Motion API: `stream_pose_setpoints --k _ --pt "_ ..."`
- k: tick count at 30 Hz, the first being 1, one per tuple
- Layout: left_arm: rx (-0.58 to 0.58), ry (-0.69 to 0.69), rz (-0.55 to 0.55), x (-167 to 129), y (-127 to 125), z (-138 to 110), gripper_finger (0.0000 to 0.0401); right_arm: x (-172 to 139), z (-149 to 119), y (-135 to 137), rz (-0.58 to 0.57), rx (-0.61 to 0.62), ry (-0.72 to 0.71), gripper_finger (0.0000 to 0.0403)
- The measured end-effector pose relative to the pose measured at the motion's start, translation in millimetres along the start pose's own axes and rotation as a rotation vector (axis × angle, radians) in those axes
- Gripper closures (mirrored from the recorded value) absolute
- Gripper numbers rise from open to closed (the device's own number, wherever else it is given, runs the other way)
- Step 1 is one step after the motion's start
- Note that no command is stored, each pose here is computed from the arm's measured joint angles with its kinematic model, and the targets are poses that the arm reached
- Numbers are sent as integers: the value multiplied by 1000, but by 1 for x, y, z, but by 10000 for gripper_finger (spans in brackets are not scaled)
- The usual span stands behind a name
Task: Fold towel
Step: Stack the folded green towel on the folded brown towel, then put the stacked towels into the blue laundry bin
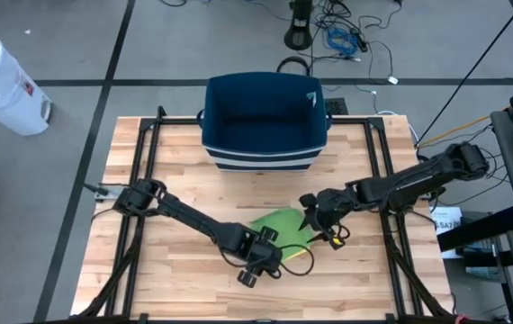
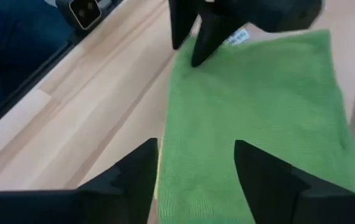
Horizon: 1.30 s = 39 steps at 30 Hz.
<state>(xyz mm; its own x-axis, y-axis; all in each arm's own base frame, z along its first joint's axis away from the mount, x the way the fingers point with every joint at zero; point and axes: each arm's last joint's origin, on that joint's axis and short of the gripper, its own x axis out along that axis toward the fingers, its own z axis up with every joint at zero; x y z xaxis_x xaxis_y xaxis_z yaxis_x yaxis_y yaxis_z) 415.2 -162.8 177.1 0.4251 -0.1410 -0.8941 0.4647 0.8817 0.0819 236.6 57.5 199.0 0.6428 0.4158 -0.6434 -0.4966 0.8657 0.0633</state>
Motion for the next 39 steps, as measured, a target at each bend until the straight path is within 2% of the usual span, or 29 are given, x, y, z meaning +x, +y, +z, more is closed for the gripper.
stream_pose_setpoints --k 5,10,13,17,28,35,39 --pt "12 -11 12 0 -3 2 227 18 -2 4 28 -13 20 159" --pt "17 -52 43 0 -5 6 227 37 -7 11 61 -34 50 135" --pt "20 -76 96 -1 -9 10 227 49 -10 17 64 -81 58 134" --pt "29 -89 183 1 -12 12 227 62 -17 25 7 -170 115 138" --pt "35 -97 223 7 -19 13 227 70 -20 42 -148 -297 169 139" --pt "13 -119 263 20 -18 14 227 70 -21 44 -177 -315 176 140" --pt "24 -100 342 27 -19 12 226 72 -22 45 -191 -318 188 140"
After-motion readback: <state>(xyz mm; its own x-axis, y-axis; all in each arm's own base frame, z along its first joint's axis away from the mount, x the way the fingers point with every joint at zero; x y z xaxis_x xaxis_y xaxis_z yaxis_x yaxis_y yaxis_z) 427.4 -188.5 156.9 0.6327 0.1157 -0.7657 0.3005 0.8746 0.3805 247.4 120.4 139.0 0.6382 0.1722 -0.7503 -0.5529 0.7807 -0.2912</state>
